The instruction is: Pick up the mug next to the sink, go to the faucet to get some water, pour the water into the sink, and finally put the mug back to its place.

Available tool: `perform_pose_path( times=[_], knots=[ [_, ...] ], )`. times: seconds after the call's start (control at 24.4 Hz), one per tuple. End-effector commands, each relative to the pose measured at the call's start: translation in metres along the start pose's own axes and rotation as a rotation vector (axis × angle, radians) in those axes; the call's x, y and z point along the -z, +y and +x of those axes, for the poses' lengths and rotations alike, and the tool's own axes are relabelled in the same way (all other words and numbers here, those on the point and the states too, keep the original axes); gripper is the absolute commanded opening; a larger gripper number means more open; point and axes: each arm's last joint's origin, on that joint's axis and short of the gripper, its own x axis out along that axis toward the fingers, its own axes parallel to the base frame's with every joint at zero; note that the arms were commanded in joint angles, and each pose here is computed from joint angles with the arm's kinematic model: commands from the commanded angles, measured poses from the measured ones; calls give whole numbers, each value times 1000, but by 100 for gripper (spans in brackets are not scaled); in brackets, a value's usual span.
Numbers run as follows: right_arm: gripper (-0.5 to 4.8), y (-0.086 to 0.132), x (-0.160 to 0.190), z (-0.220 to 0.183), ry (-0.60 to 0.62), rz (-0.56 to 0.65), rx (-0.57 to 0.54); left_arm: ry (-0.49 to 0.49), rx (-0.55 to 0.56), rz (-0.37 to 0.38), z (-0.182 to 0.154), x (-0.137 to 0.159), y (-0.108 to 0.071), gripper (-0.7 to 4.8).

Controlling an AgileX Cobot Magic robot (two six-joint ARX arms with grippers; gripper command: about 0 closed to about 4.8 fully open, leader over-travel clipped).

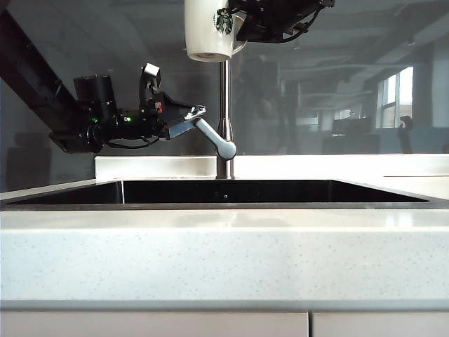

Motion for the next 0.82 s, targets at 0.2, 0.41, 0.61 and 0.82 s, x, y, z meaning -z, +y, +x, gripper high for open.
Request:
perform_pose_path(
  times=[0.2,0.41,0.61,0.82],
  knots=[
    [-8,2,-18,-6,-90,-7,-3,-30,-33,42,3,-6,-1,479],
    [-8,2,-18,-6,-85,-5,-3,-30,-34,42,3,-6,-1,479],
    [-8,2,-18,-6,-84,-5,-2,-30,-34,45,3,-7,-1,479],
    [-8,2,-18,-6,-84,-5,-2,-30,-35,51,3,-7,-1,479]
  ],
)
